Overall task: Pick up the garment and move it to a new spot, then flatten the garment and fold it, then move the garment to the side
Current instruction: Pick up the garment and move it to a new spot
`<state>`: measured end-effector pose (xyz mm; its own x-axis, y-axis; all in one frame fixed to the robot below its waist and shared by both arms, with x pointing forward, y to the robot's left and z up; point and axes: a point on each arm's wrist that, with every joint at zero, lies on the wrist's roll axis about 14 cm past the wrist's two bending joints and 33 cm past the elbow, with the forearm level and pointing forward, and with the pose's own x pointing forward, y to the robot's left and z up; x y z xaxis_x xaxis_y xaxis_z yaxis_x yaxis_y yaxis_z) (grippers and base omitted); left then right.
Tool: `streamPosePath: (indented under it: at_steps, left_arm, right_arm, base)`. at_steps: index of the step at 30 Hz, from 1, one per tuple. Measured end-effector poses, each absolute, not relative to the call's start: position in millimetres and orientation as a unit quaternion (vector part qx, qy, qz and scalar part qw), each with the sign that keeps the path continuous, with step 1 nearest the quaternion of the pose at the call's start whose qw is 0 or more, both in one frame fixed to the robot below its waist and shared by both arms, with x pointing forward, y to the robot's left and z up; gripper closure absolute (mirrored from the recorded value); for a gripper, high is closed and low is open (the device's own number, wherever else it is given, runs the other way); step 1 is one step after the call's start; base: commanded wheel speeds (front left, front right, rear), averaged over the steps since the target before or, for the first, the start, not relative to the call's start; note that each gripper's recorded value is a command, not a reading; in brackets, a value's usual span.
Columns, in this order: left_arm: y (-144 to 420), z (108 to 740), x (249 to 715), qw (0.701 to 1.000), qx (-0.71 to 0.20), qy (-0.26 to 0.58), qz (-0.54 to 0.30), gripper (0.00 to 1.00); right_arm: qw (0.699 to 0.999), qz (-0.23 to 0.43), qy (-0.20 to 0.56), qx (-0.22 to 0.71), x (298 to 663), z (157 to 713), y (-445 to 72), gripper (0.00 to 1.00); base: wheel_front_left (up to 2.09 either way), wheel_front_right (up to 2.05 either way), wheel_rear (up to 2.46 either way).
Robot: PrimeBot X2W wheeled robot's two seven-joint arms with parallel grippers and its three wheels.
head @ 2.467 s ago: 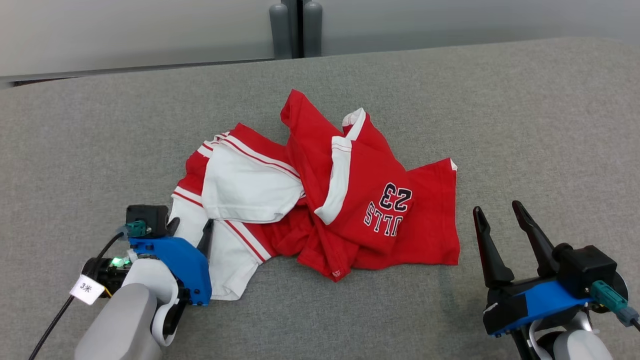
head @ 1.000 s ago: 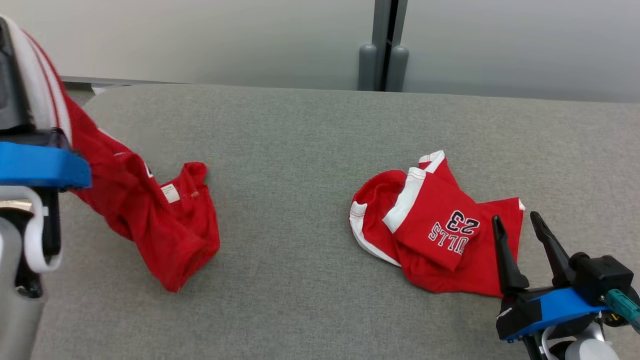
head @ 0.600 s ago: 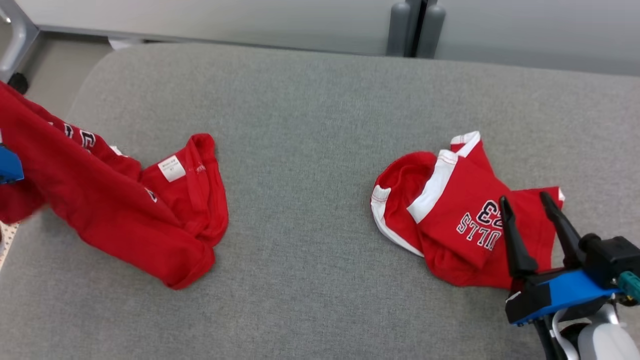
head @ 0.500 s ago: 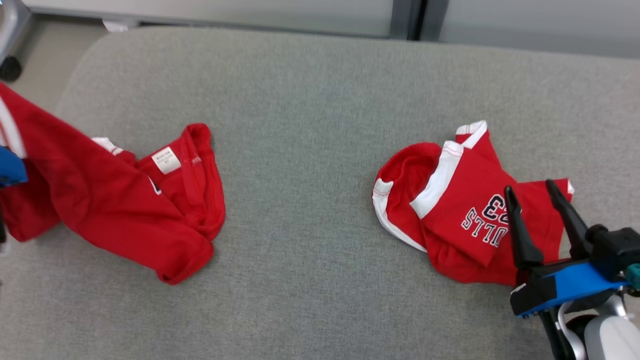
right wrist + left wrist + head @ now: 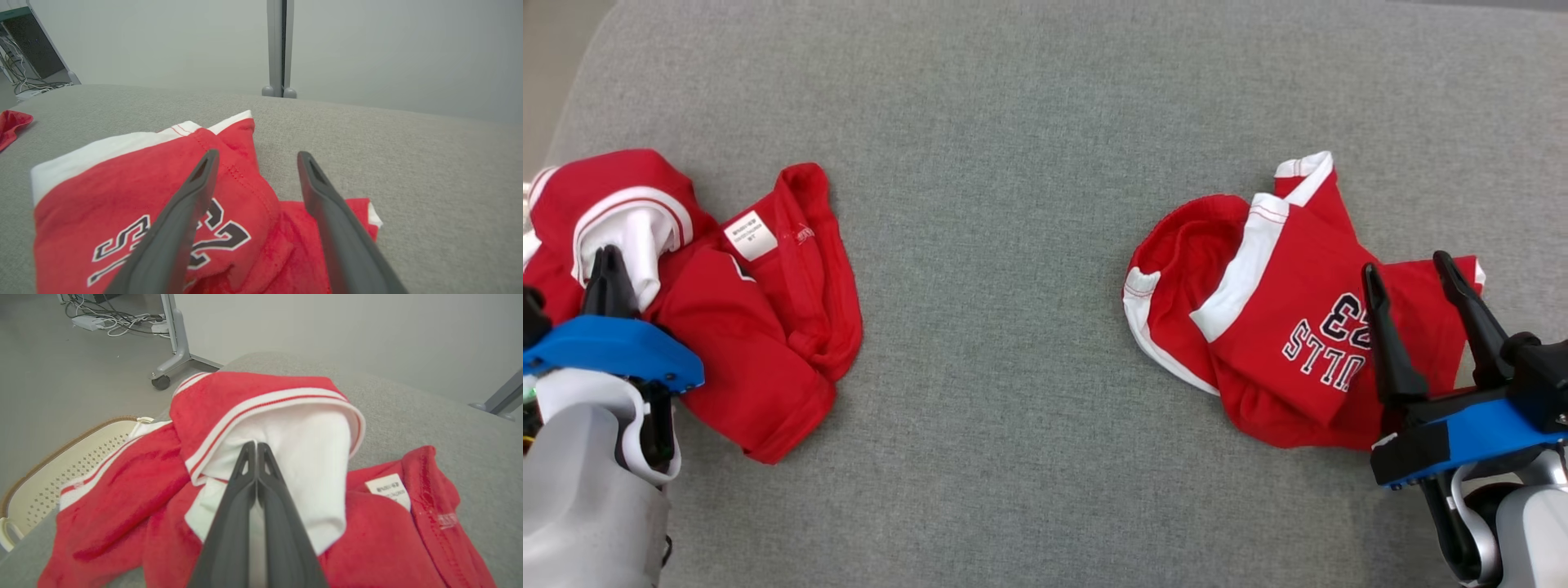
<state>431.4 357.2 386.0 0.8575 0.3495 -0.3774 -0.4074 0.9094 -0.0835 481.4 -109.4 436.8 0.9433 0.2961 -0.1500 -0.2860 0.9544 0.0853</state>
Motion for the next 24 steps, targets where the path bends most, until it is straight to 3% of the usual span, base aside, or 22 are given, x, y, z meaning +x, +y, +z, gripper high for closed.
streamPosePath:
  at_steps: [11, 24]
  left_arm:
    - [350.7, 422.7, 404.6, 0.967, -0.091, 0.102, 0.217, 0.0]
    - [225.0, 479.2, 400.4, 0.998, -0.041, 0.01, 0.052, 0.0]
  right_arm:
    - [0.99, 0.128, 0.042, 0.039, 461.2, 471.1, -119.0, 0.0]
    - [0.996, 0.082, 0.02, 0.034, 413.9, 497.9, -151.2, 0.0]
  base:
    - [0.0, 0.0, 0.0]
    - [0.0, 0.0, 0.0]
